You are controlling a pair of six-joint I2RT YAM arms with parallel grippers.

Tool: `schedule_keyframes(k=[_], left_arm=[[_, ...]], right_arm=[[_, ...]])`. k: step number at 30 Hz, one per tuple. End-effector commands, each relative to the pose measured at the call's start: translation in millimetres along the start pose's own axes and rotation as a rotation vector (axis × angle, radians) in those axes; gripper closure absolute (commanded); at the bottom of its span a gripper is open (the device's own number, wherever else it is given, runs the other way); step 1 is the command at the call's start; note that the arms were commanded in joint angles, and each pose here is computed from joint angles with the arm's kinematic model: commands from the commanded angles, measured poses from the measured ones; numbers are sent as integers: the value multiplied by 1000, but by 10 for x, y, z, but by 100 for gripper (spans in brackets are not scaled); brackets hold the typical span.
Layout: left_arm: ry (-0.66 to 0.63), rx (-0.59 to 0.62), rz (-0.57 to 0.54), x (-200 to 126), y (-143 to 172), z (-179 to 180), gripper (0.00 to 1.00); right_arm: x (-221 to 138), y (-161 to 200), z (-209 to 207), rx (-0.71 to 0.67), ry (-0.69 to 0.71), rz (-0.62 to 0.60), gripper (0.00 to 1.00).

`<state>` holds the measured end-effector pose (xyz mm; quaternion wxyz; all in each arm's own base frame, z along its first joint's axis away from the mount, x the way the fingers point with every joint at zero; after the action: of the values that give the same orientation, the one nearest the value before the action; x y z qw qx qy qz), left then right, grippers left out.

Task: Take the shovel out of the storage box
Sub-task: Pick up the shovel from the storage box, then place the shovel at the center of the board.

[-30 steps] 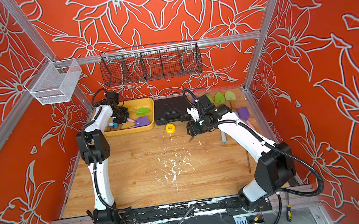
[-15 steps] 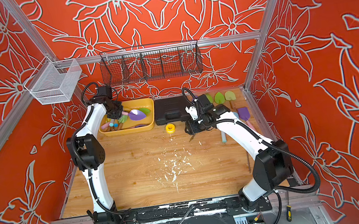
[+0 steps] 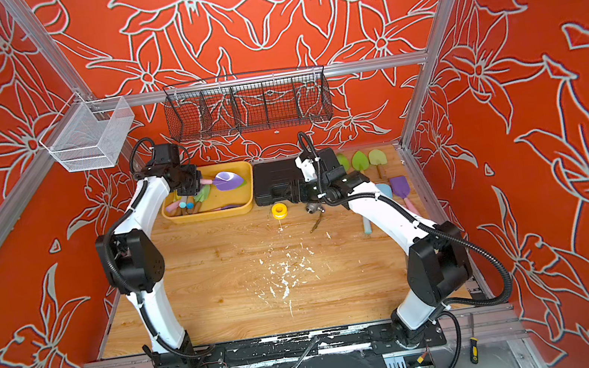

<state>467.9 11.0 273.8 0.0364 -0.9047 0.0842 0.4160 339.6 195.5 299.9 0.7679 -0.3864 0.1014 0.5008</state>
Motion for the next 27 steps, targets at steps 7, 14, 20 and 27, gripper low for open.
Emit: schedule_keyframes(k=[7,14,20,27], left_arm=[[133,-31,170,-303,587,-75,100],[116,-19,234,-269,952,58,100],[122,-24,269,-210,1078,107,100],[133,-35,268,-212,1072,125,100]], right_arm=[[494,-115,231,118,-207,-133,38],[865,16,166,141,-178,-142,39],[973,136,-8,199,-69,-151,40],[926,246,-153,277,17,-176,41]])
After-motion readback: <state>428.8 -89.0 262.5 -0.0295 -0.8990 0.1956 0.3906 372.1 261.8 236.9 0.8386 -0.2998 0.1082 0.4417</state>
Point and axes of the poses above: each gripper's point midway between its finger pads, its own x axis out along the fingers, its own z axis along the line the jaws close on, y = z × x, the point moved 10 cm from there along -x, back along the fingers, and after that the axes turned 5 degrees about x, right-handed, at the moved point
